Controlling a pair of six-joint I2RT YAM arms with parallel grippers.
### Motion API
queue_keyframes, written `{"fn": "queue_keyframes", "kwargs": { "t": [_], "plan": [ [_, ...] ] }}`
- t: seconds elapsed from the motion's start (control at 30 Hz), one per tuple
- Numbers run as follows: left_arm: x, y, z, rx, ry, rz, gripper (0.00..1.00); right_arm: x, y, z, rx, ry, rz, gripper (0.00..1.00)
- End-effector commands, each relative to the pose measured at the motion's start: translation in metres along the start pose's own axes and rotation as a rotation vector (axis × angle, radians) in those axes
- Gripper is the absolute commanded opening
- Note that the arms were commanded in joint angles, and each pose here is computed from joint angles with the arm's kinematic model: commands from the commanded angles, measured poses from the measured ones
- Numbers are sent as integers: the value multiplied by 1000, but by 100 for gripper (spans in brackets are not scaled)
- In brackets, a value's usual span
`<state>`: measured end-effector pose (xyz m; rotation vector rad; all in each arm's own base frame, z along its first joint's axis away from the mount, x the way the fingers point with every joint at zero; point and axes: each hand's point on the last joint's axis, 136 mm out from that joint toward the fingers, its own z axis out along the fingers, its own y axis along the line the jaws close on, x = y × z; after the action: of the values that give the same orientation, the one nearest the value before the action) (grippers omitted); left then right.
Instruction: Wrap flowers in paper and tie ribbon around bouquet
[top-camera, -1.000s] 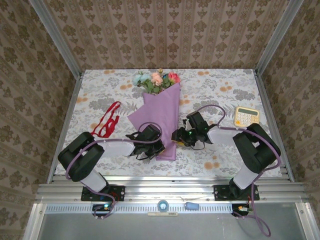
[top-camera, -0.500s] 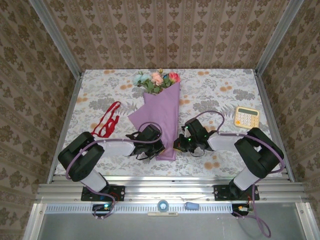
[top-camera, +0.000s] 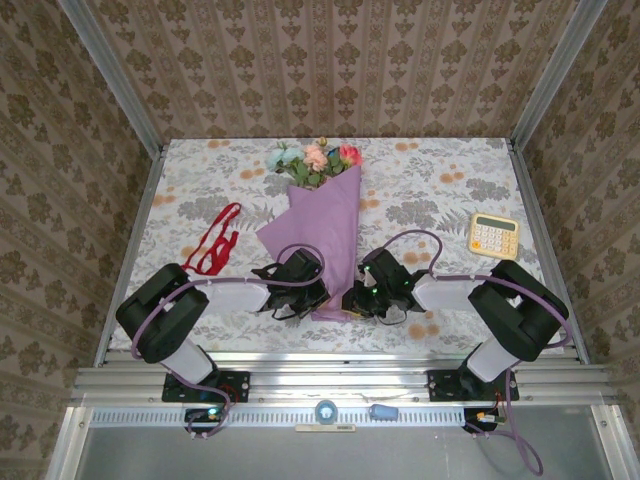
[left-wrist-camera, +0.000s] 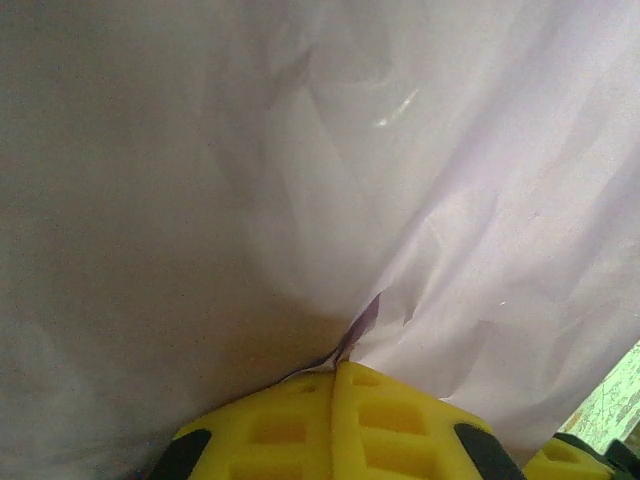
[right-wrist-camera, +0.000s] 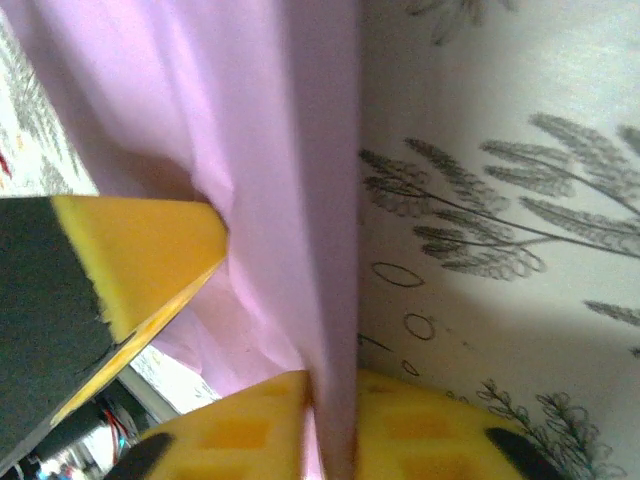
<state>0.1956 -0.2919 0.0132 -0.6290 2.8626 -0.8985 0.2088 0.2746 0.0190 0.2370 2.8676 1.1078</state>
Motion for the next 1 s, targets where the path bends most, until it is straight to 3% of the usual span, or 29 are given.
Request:
{"fn": "queue_keyframes", "kwargs": {
  "t": [0.0,0.1,0.2,0.27,0.37,0.43,0.57,0.67,0.83,0.97],
  "plan": [
    [6,85,7,-299,5,-23,0,6,-8,-3,32,-3,7,37],
    [6,84,8,-295,4,-18,0,12,-6,-1,28,16,8,39],
    [5,83,8,-296,3,-16,0,19,-11,1,70,21,6,34],
    [5,82,8,-294,3,-13,0,21,-18,5,98,21,13,25],
    [4,77,7,-282,0,3,0,14,-24,10,123,0,45,0],
    [0,69,5,-269,-9,32,0,5,-22,10,114,-39,78,0],
    [-17,32,-9,-188,-44,103,19,-19,-12,6,74,-126,132,0],
    [-35,7,-44,-162,-115,137,35,-33,-2,4,73,-136,115,0],
    [-57,1,-111,-136,-199,110,43,-42,-3,5,125,-116,83,0],
    [-65,45,-160,-216,-213,40,44,-40,-9,0,182,-112,82,39]
  ]
}}
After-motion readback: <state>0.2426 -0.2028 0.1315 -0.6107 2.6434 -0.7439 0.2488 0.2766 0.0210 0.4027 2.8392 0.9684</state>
